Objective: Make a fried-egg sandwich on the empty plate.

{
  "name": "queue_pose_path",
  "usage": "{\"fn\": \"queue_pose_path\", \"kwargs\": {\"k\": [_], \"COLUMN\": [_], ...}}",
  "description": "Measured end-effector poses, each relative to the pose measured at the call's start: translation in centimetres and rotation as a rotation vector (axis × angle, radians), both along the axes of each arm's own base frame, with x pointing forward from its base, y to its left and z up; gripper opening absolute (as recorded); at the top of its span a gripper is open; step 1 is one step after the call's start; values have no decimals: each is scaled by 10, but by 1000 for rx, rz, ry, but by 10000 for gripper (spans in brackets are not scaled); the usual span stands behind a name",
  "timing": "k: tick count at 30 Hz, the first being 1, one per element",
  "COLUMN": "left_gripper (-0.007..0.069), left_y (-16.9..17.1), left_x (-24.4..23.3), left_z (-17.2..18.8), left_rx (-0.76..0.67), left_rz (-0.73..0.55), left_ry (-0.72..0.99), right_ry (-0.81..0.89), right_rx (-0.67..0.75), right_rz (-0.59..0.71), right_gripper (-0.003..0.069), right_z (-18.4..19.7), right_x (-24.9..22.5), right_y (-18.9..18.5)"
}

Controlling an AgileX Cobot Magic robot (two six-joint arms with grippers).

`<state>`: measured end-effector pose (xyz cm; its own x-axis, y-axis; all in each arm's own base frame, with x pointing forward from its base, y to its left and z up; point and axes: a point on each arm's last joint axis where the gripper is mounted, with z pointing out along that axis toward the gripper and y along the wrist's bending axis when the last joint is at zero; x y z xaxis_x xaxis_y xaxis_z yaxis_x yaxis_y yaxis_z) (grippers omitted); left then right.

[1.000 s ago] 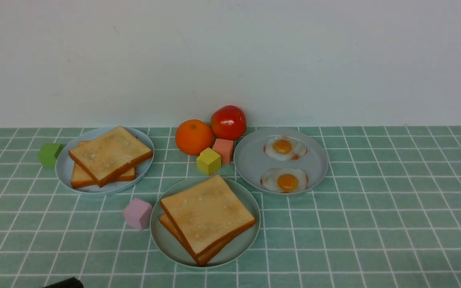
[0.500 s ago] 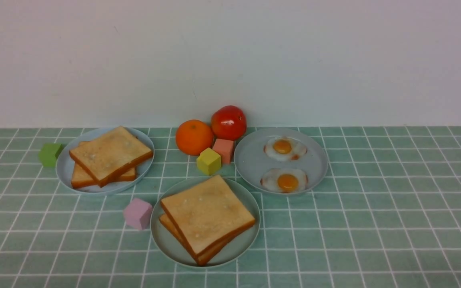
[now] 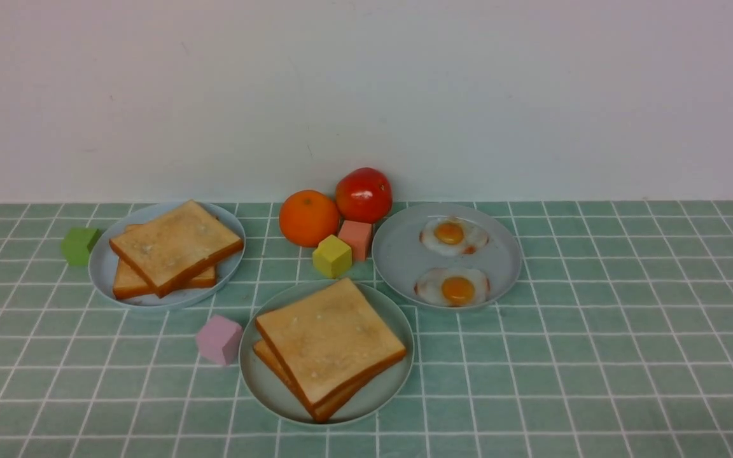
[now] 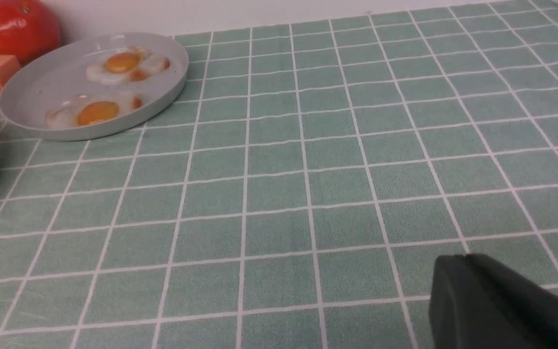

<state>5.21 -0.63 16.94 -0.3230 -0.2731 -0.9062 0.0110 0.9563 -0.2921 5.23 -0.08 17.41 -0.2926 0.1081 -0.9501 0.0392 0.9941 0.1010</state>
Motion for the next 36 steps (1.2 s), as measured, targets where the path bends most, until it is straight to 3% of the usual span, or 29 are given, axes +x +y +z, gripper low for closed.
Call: {"fn": "queue_pose_path", "kwargs": {"k": [36], "left_gripper": [7], "left_y": [0], "left_x": [0], "left_z": [0], "left_rx": [0], "left_rz": [0], "left_ry": [-1], "right_ry": [0], "right_rx": [0], "right_rz": [0], "right_gripper": [59], "right_z": [0], "right_x": [0], "right_y": [0]}}
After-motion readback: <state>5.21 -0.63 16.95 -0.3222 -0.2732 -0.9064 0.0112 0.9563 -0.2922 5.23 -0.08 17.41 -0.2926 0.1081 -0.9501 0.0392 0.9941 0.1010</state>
